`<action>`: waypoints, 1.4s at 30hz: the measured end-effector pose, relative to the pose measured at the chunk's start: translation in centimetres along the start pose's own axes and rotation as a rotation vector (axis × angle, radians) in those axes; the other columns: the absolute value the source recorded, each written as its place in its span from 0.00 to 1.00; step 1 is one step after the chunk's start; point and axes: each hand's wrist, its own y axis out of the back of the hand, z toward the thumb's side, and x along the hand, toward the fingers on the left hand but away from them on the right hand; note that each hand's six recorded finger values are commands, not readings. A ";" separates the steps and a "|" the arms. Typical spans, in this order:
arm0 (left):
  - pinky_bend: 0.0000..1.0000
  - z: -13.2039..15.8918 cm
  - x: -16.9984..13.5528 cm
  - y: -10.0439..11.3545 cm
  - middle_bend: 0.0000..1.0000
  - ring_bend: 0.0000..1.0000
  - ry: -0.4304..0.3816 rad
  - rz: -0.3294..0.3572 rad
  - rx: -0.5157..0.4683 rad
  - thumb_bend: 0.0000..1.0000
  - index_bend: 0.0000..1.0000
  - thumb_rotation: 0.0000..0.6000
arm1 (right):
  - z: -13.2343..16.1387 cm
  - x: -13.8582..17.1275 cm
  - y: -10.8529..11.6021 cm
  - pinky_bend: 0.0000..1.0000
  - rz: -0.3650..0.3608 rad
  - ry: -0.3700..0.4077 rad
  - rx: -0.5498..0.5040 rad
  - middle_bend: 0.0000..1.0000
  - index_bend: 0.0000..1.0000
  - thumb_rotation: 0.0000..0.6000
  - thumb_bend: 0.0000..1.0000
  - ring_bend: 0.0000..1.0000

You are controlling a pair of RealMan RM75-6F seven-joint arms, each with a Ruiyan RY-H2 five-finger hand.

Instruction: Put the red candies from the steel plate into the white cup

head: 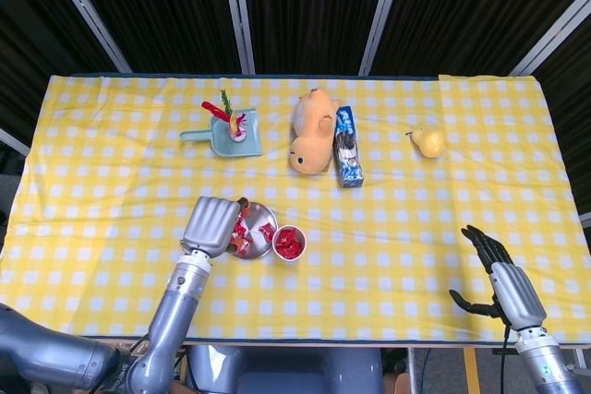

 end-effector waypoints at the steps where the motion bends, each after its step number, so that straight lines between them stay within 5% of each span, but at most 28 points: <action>1: 1.00 -0.8 -0.3 -0.3 0.93 0.97 0.014 -0.008 0.005 0.24 0.44 1.00 | 0.0 0.0 0.0 0.00 0.001 -0.001 -0.001 0.00 0.00 1.00 0.33 0.00; 9: 1.00 -6.0 -1.6 -4.0 0.93 0.98 0.095 -0.091 0.043 0.24 0.45 1.00 | 0.0 0.0 0.0 0.00 0.001 -0.002 -0.001 0.00 0.00 1.00 0.33 0.00; 18: 1.00 -8.5 -1.0 -7.3 0.93 0.98 0.149 -0.126 0.074 0.24 0.45 1.00 | 0.0 0.0 0.0 0.00 0.001 -0.003 -0.004 0.00 0.00 1.00 0.33 0.00; 42: 1.00 -6.5 1.8 -10.5 0.93 0.98 0.174 -0.144 0.027 0.28 0.45 1.00 | -0.1 0.0 0.0 0.00 0.007 -0.006 -0.007 0.00 0.00 1.00 0.33 0.00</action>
